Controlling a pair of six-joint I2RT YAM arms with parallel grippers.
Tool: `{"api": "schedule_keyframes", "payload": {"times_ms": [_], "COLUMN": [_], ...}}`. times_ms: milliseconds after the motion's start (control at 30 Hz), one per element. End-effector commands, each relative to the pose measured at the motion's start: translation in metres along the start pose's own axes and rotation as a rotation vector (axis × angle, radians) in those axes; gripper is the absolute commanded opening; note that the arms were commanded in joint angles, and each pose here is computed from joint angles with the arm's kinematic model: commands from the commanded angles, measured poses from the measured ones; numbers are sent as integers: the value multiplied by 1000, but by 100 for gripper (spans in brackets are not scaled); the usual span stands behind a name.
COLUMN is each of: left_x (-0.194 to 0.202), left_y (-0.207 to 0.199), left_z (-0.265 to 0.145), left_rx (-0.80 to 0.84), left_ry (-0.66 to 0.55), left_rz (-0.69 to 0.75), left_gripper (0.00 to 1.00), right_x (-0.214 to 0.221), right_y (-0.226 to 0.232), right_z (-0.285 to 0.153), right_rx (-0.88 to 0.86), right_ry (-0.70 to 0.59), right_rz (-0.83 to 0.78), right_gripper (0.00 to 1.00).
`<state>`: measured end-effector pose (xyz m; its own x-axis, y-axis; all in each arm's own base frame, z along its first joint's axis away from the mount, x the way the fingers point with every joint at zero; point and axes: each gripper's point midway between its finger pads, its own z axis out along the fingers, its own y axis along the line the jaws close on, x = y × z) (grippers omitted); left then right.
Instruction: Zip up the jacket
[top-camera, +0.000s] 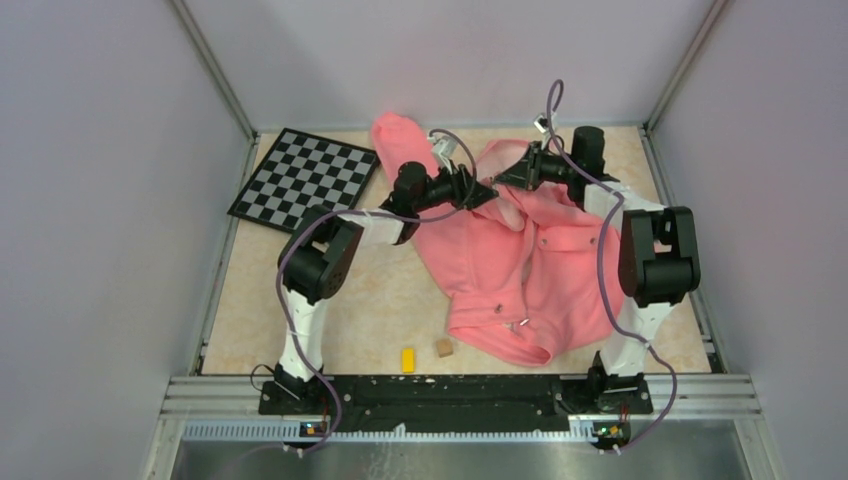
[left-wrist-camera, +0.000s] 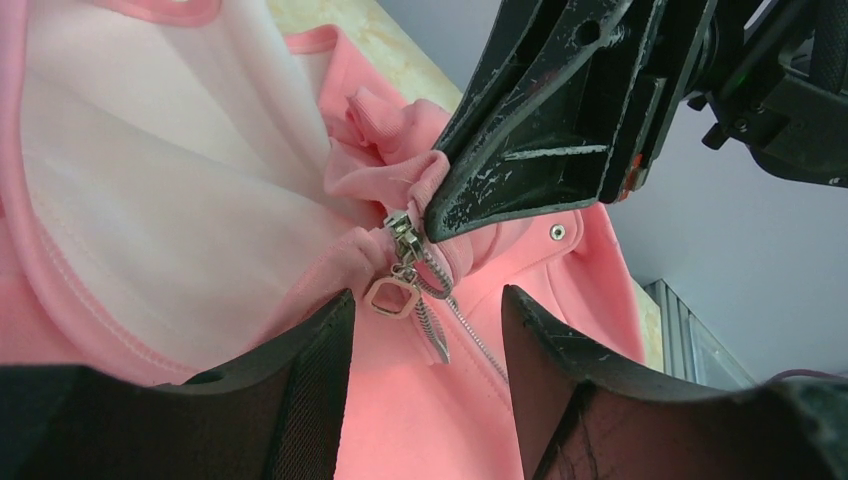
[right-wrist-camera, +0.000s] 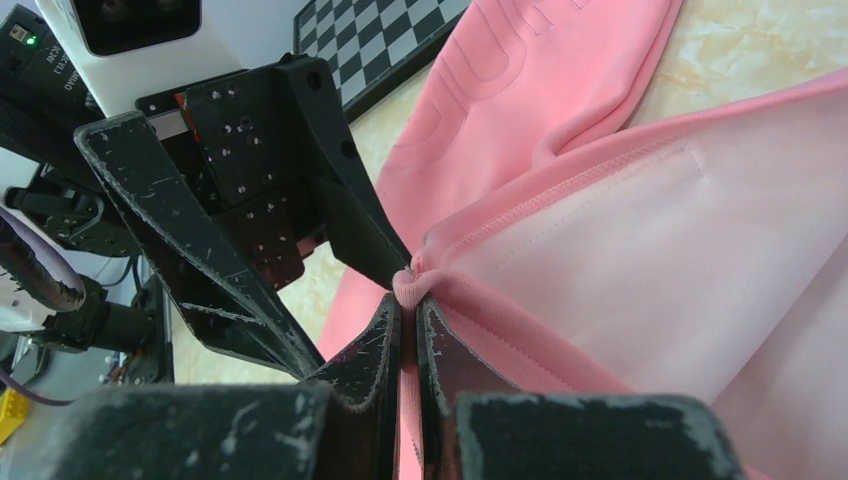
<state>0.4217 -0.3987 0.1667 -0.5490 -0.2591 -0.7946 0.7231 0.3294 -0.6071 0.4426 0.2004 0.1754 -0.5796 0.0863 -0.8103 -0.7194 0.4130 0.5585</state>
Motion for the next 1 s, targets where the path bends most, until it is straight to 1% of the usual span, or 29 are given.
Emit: {"api": "schedule_keyframes", "payload": {"times_ms": [0, 200, 400, 733, 967], "left_x": [-17, -18, -14, -12, -11], "left_y": [-3, 1, -7, -14, -15], "left_z": [11, 19, 22, 21, 15], "left_rx": [18, 18, 53, 48, 32], "left_ry": [-45, -27, -11, 7, 11], "left_rz": [44, 63, 68, 89, 103], "left_gripper": [59, 56, 54, 39, 32], "right_x": [-29, -30, -30, -29, -28], "right_y": [22, 22, 23, 23, 22], "right_z": [-6, -7, -7, -6, -6], "right_rx": [-42, -46, -56, -58, -59], "right_ry": [-58, -62, -64, -63, -63], "right_rz": [-104, -103, -100, -97, -97], "right_gripper": [0, 0, 0, 0, 0]}}
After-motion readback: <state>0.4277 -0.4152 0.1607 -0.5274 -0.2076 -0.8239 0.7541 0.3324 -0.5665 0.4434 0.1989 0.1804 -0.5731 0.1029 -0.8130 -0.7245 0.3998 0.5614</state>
